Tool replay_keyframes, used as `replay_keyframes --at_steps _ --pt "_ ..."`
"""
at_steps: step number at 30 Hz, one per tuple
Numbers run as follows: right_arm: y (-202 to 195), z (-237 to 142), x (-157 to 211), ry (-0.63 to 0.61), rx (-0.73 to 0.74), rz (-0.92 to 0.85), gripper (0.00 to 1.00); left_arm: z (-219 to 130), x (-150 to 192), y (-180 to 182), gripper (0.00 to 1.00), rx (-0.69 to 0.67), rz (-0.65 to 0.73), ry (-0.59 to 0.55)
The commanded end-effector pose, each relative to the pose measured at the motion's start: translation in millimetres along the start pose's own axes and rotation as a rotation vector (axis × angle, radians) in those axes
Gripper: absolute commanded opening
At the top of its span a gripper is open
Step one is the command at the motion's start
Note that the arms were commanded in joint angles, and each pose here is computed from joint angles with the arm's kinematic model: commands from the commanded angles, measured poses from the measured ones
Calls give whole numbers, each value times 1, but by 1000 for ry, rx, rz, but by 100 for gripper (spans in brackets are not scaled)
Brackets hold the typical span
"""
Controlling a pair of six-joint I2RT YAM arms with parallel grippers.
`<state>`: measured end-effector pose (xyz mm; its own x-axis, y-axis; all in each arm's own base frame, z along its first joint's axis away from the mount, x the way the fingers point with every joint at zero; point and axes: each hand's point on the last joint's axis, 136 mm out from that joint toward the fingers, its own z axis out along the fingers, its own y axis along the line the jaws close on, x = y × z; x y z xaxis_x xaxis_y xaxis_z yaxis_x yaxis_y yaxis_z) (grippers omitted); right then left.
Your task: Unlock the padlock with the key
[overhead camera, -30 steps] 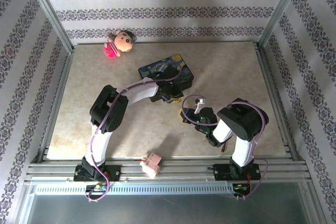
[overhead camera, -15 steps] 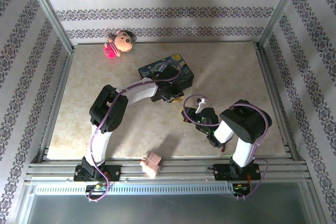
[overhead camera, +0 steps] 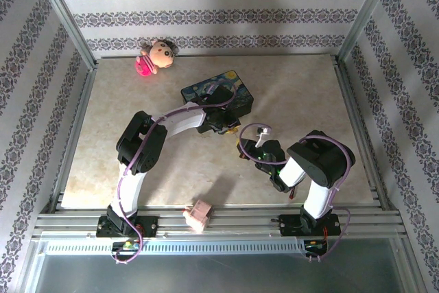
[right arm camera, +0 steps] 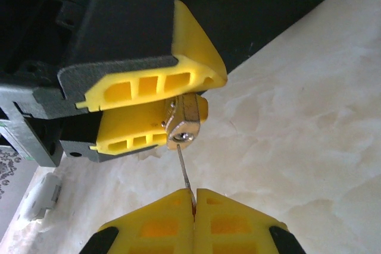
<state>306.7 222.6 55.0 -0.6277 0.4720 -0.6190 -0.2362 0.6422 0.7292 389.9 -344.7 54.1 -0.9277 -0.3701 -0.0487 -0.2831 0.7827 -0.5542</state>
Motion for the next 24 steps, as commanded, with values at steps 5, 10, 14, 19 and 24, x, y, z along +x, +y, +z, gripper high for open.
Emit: replay_keyframes --at_steps 5,10,14,19,24 --pt "14 4 -14 -49 -49 6 0 16 23 36 27 -74 -128 123" --pt "10 4 -15 -53 -36 19 0 17 23 34 27 -64 -132 123" --pt "7 4 -14 -49 -27 26 0 17 22 33 27 -62 -134 122" --pt "-1 2 -15 -59 -1 46 0 17 21 33 26 -61 -141 115" --pt "-3 2 -14 -57 2 58 0 18 20 34 26 -61 -142 108"
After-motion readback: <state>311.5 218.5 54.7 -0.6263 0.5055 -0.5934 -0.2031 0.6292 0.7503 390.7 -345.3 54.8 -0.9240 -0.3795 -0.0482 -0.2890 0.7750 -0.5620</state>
